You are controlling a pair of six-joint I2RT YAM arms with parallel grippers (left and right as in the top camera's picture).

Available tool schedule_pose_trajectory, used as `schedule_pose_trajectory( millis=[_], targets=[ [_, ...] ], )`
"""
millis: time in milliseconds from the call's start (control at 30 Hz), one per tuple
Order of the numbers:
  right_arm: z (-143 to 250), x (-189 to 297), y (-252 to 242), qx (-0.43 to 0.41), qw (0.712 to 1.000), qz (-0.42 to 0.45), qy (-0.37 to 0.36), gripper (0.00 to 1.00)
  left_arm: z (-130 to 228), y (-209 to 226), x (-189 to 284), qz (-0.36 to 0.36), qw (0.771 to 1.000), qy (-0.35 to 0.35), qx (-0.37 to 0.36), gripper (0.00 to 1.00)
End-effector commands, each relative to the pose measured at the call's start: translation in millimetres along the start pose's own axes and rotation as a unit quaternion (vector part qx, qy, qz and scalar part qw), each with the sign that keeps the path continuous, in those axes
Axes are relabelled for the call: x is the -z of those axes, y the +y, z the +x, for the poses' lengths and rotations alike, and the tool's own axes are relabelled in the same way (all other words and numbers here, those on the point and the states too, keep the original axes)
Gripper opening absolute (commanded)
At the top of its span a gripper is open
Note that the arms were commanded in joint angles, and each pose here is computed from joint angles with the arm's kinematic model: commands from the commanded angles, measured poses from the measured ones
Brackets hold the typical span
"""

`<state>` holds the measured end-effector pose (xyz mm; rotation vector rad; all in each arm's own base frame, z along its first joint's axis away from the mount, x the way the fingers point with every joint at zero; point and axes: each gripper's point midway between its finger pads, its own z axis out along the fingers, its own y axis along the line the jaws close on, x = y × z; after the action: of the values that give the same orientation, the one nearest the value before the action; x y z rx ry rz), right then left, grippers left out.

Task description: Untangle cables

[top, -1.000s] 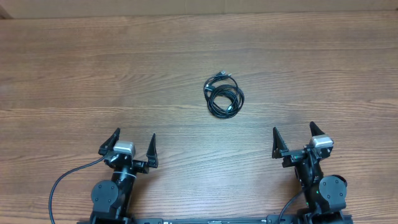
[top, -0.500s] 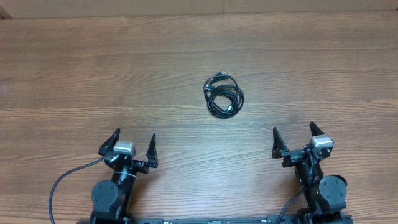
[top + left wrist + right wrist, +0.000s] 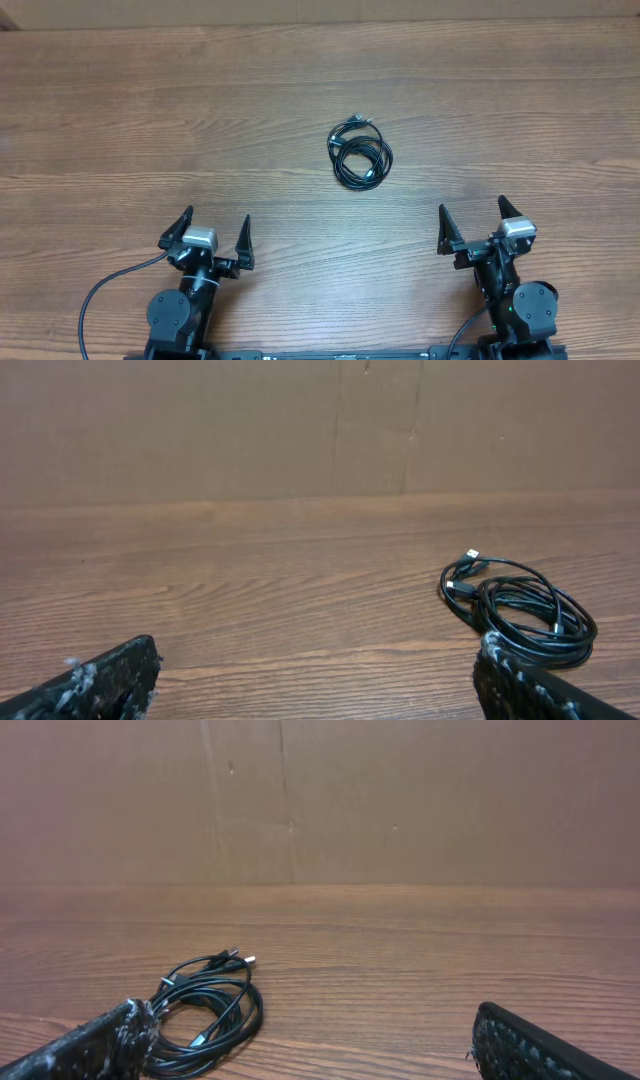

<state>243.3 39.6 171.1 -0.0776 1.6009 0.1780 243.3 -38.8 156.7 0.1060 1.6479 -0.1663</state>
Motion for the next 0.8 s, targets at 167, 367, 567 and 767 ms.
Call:
schedule_pose_trajectory(
  millis=[167,367,567,767],
  targets=[
    [1.6,-0.1,-0.5,0.002,1.0,0.0,-0.003,1.0,0.2,-1.1,0.2,0.004,1.0,-0.002,-0.011,1.0],
    [1.5,-0.1,-0.5,0.002,1.0,0.0,-0.003,1.0,0.2,-1.2,0.2,0.005,1.0,-0.002,-0.011,1.0],
    [1.6,-0.1,-0.4,0.002,1.0,0.0,-0.002,1.0,-0.2,1.5,0.2,-0.003,1.0,-0.003,-0.01,1.0],
    [1.0,0.0,-0.5,-0.04,0.999,0.0,-0.003,1.0,-0.1,2.8,0.6,-0.007,1.0,0.0,-0.003,1.0]
  ],
)
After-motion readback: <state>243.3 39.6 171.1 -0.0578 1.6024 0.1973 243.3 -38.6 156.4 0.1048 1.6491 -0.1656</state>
